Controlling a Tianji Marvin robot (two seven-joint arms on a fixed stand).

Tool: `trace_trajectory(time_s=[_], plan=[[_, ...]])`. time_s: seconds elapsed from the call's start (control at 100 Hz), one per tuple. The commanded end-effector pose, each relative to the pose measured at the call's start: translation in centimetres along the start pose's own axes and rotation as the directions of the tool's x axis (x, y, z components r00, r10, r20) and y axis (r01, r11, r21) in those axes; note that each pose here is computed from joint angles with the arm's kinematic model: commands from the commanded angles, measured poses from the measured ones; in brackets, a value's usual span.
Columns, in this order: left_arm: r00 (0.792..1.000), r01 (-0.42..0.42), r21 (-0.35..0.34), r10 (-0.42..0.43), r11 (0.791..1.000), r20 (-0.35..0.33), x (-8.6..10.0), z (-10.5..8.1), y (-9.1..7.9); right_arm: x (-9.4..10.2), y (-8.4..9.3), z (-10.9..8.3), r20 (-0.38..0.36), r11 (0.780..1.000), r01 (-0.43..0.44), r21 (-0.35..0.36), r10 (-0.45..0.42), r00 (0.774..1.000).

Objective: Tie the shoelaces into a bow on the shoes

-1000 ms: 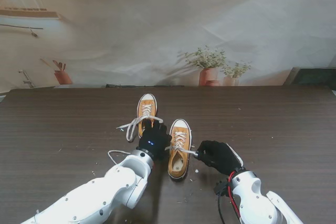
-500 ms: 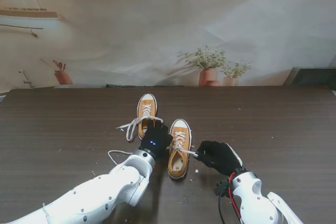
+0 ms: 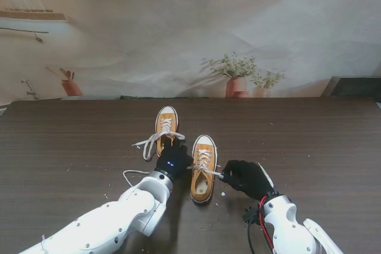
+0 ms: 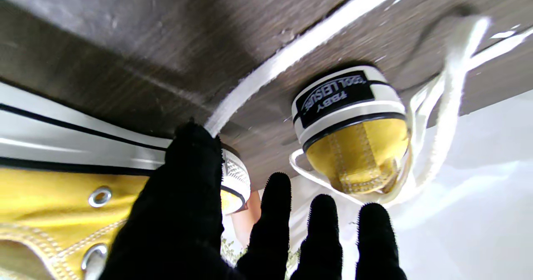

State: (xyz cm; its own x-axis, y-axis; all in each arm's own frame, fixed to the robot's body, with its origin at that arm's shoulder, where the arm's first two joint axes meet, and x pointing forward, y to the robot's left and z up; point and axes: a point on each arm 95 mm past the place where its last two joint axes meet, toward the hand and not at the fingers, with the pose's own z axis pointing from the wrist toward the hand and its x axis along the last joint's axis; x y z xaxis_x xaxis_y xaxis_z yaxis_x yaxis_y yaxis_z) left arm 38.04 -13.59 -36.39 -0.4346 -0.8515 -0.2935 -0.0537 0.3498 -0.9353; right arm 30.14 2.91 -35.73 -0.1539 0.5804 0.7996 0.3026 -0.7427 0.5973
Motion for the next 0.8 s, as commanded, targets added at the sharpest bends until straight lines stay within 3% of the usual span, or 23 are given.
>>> trace_trajectory(time_s=[0.0,0.22,0.4,0.49,0.59,0.79], plan=[[1.000,-0.007,-0.001,0.007,1.000,-0.009,0.0,-0.6,-0.4,0.2,-0.2,-0.2,-0.007,1.000,0.000,0.016,0.000,1.000],[1.000,-0.003,-0.006,0.003,1.000,-0.009,-0.3,-2.4,-1.2,0.3,-0.2,-0.3,-0.013,1.000,-0.002,0.011,0.002,1.000],[0.992,0.115,0.023,-0.114,0.993,-0.049,-0.1,-3.6,-1.1,0.4,-0.3,-0.3,-0.013,1.000,-0.005,0.011,0.005,1.000],[0.974,0.221,0.087,-0.216,0.972,-0.064,0.2,-3.8,-0.7,0.4,-0.3,-0.3,-0.012,1.000,-0.010,0.012,0.010,1.000],[0.962,0.271,0.187,-0.264,0.944,-0.062,0.5,-3.8,0.3,0.4,-0.4,-0.3,-0.012,1.000,-0.013,0.013,0.013,1.000],[0.933,0.358,0.314,-0.350,0.879,-0.083,1.1,-3.8,1.6,0.5,-0.4,-0.3,-0.013,1.000,-0.019,0.016,0.019,1.000]])
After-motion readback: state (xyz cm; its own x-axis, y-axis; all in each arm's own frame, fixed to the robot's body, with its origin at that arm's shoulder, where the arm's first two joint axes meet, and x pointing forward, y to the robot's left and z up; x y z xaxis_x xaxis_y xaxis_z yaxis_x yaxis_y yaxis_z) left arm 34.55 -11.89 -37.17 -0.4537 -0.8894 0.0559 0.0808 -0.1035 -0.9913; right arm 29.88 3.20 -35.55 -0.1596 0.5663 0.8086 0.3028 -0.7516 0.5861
